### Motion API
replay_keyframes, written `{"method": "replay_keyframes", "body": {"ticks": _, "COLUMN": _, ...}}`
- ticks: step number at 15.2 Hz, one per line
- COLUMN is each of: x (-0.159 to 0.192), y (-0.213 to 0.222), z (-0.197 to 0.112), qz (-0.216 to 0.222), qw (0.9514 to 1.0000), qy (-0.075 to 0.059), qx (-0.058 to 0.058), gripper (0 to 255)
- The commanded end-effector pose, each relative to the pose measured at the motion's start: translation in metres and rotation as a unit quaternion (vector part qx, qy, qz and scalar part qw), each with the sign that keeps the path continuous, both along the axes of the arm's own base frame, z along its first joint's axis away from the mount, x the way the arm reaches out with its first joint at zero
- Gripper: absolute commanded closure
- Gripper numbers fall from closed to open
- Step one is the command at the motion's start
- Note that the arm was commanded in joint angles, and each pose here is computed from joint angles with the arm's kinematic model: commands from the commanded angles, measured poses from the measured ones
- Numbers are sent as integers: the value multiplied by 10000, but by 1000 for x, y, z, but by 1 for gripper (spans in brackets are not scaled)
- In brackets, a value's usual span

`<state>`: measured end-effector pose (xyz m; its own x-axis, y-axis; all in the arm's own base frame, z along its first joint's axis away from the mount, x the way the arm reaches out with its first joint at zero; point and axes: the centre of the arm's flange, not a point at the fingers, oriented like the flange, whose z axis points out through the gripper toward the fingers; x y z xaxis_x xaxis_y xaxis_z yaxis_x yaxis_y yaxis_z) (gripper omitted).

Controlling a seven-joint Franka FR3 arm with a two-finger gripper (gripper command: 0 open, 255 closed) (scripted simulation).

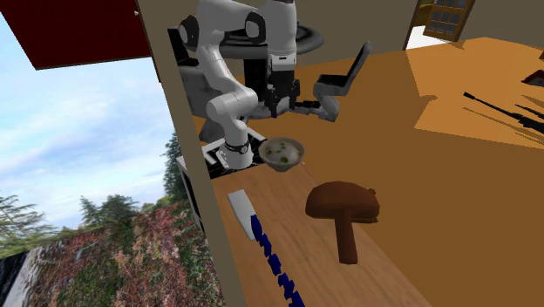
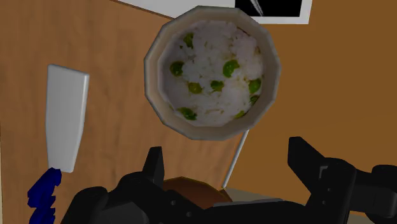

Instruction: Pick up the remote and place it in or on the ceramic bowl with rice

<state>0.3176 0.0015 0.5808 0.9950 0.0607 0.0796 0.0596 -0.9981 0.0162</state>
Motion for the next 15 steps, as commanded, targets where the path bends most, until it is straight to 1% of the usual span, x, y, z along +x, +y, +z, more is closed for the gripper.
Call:
{"method": "replay_keyframes", "body": {"ticks": 1, "x": 0, "y": 0, "z": 0, "qz": 0, "qw": 10000, "qy": 0, "qx": 0, "gripper": 0}}
{"method": "replay_keyframes", "body": {"ticks": 8, "x": 39, "y": -65, "z": -55, "qz": -444, "qw": 9989, "qy": 114, "qx": 24, "gripper": 0}}
{"method": "replay_keyframes", "body": {"ticks": 15, "x": 72, "y": -132, "z": -111, "qz": -888, "qw": 9958, "qy": 229, "qx": 47, "gripper": 0}}
